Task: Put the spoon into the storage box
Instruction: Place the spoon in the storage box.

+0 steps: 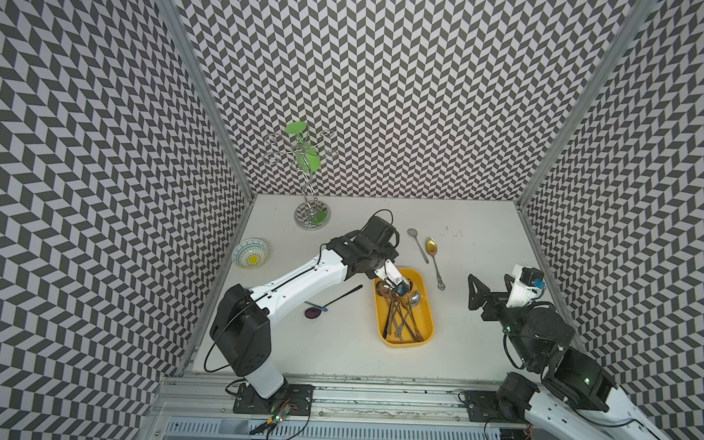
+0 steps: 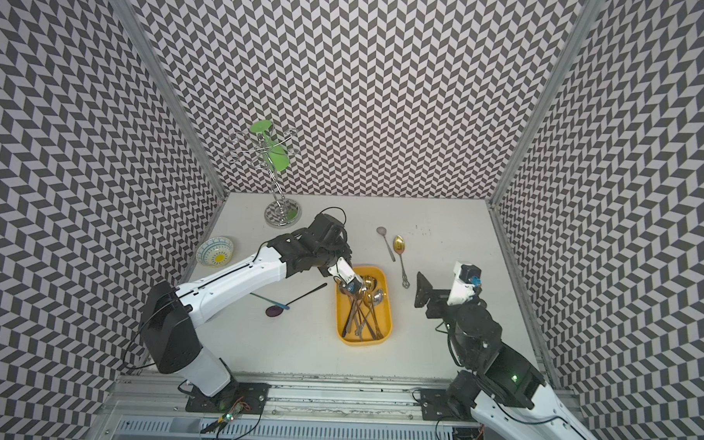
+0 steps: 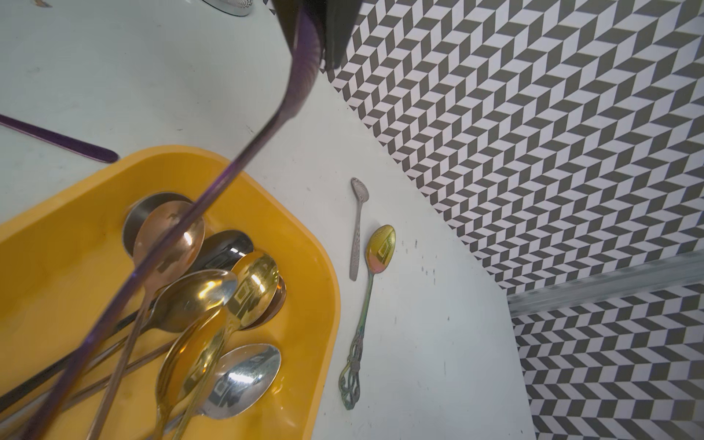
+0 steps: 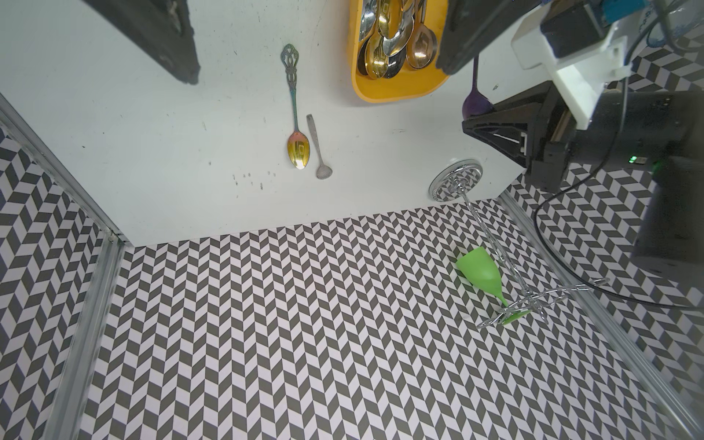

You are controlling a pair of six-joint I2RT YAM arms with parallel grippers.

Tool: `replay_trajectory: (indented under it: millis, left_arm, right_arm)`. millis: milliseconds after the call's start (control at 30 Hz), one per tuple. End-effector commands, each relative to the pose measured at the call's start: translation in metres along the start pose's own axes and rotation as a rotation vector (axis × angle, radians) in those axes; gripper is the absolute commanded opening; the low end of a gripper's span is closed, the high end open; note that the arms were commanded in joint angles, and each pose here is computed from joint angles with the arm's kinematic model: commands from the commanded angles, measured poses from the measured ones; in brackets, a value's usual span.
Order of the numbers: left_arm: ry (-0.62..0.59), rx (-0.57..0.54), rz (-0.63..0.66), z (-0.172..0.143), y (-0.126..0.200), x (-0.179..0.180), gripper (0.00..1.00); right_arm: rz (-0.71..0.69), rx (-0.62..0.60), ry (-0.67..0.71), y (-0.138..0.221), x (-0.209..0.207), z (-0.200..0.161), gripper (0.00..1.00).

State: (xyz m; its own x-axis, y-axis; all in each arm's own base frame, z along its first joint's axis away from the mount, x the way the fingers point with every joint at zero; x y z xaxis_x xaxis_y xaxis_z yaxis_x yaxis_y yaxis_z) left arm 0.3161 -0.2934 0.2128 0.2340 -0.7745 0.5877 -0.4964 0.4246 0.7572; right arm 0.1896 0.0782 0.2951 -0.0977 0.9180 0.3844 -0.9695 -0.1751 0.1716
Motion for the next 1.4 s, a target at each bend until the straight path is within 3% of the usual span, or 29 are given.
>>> replay_trajectory:
  millis: [0, 233, 433, 533, 933, 1367]
  left_arm:
    - [-0.001, 0.011, -0.016, 0.002, 0.003, 0.001, 0.00]
    - [-0.022, -0.039, -0.008, 0.033, 0.001, -0.004, 0.02]
    - [0.046, -0.039, 0.087, 0.035, 0.006, 0.011, 0.39]
    - [0.091, -0.029, 0.129, 0.030, 0.012, 0.020, 0.50]
    - [0.180, 0.016, 0.127, 0.002, 0.041, 0.003, 0.69]
    - [0.303, 0.065, 0.037, -0.037, 0.064, -0.051, 0.83]
  right_arm:
    - [0.020, -0.030, -0.024, 0.001, 0.002, 0.004, 0.99]
    - [0.022, -0.024, -0.021, 0.001, 0.003, 0.004, 0.99]
    - [0.022, -0.021, -0.018, 0.000, 0.004, 0.003, 0.99]
    - [0.015, -0.025, -0.020, 0.000, 0.003, 0.003, 0.99]
    - [0.015, -0.022, -0.019, 0.000, 0.003, 0.003, 0.99]
    - [0.018, -0.015, -0.013, -0.002, 0.004, 0.002, 0.99]
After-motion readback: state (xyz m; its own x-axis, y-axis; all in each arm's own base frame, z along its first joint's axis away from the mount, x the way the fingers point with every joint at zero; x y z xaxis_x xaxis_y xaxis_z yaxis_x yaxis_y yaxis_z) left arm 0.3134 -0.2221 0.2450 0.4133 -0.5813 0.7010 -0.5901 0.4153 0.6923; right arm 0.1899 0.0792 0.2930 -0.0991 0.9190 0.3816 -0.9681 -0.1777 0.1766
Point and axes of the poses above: each gripper's point midway between its finger pads, its own y axis back along the fingers, its own x axis along the line the jaws close on, z = x × y, the point moved 3 cm from there along y, back along the fingers, and after that the axes turned 10 degrees about -y, right-handed, at the moved point
